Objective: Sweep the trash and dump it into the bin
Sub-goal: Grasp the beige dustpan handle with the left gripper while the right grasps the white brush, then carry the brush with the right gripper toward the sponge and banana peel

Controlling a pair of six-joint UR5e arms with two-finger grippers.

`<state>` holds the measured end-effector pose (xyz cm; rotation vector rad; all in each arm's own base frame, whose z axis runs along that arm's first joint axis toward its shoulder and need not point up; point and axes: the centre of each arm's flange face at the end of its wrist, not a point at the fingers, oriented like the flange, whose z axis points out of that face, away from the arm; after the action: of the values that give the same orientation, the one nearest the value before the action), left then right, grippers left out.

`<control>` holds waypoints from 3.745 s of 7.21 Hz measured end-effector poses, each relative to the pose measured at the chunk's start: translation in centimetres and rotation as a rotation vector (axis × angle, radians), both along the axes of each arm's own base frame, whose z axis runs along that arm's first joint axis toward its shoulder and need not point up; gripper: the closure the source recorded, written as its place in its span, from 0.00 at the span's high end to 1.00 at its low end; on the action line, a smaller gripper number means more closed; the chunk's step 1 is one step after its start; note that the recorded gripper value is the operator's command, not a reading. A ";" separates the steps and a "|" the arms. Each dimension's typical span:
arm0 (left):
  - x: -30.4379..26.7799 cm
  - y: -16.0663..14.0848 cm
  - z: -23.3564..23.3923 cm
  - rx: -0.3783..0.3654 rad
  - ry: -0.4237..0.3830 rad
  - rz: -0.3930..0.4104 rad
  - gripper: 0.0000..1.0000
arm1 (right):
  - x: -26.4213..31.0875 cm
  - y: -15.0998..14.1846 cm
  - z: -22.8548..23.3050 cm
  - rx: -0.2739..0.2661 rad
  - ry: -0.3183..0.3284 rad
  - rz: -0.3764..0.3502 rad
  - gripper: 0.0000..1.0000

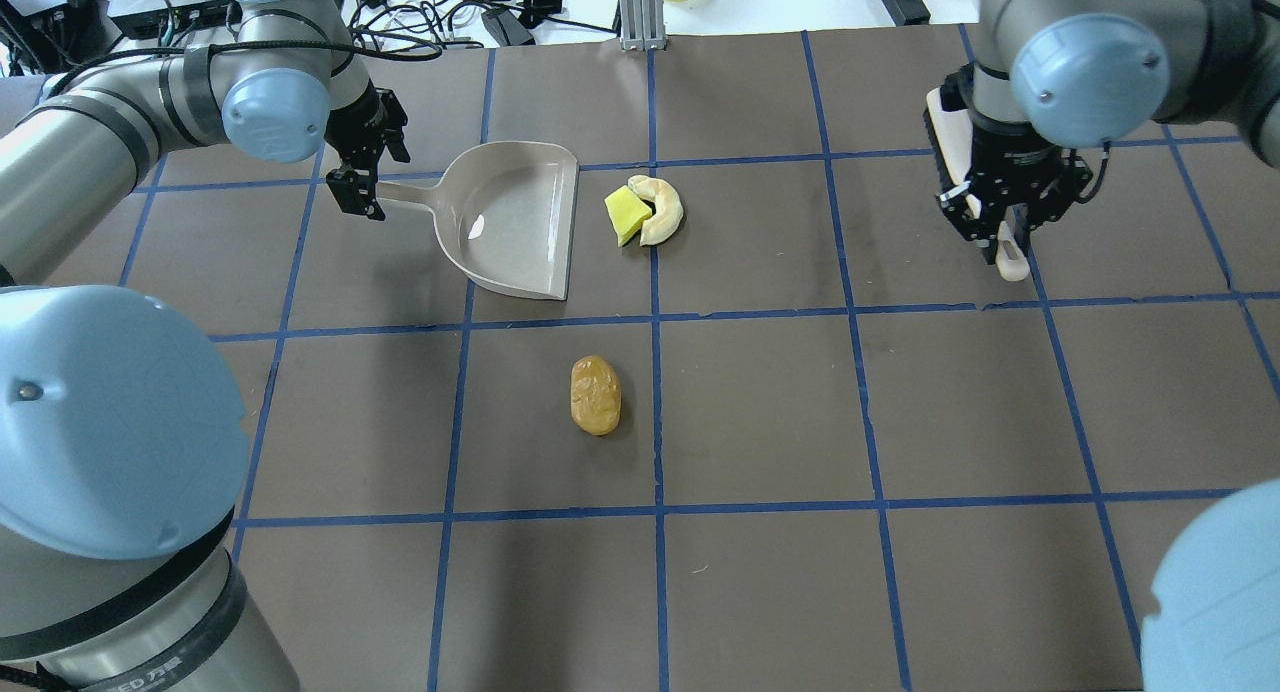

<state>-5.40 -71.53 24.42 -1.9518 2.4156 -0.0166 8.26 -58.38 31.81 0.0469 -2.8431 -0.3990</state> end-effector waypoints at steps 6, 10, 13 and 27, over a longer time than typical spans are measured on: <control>-0.2 -1.0 -0.6 0.003 0.013 0.005 0.00 | 16.7 1.2 -5.4 -0.019 0.005 -0.074 0.08; -0.4 -1.0 -0.5 0.010 -0.001 0.109 0.00 | 17.6 1.1 -6.2 -0.012 0.008 -0.071 0.08; -0.4 -1.0 -0.9 0.015 -0.031 0.157 0.00 | 17.8 1.1 -6.3 -0.014 0.007 -0.068 0.08; -1.4 -1.8 -0.6 0.095 -0.078 0.140 0.00 | 26.7 -0.2 -7.8 -0.024 -0.087 -0.105 0.08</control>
<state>-6.83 -73.33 23.85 -2.0327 2.1852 0.0254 34.99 -58.62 23.97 -0.0931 -2.9444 -0.3931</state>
